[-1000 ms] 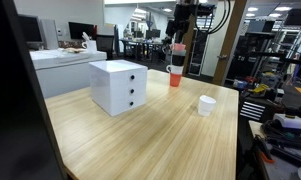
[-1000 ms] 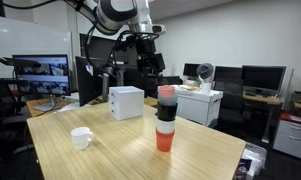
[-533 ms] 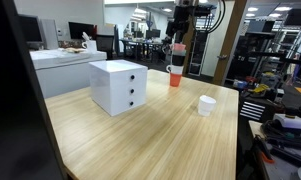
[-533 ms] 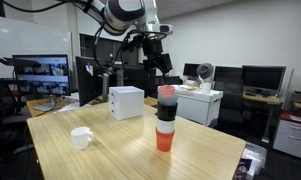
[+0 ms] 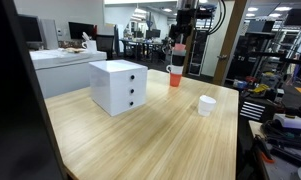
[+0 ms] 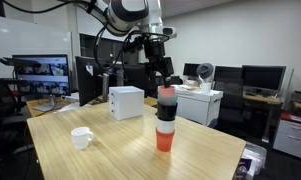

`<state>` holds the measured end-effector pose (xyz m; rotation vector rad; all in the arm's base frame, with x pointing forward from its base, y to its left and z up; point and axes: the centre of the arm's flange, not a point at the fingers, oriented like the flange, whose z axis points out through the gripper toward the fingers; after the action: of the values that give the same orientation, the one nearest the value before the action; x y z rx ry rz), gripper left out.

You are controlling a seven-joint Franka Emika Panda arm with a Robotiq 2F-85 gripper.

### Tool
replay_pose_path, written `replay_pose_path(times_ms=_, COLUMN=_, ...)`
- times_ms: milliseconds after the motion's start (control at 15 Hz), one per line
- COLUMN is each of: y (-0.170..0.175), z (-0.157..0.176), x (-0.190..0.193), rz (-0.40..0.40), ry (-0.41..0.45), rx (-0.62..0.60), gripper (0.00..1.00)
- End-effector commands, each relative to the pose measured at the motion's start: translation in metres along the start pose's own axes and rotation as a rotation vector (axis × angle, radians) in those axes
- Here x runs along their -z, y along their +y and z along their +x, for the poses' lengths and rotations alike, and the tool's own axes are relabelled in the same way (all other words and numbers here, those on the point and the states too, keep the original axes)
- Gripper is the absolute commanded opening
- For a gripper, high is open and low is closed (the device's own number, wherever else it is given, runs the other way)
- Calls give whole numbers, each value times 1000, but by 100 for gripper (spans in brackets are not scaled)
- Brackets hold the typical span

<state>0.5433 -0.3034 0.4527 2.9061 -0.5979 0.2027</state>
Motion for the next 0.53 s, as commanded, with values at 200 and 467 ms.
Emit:
replay_pose_path(times_ms=200, y=-2, z=-8, x=-12, rz=23, ry=-26, rx=31, gripper=74)
replay_pose_path(times_ms=467, y=-1, z=-11, x=-13, rz=20, ry=-29, rx=27, gripper=45)
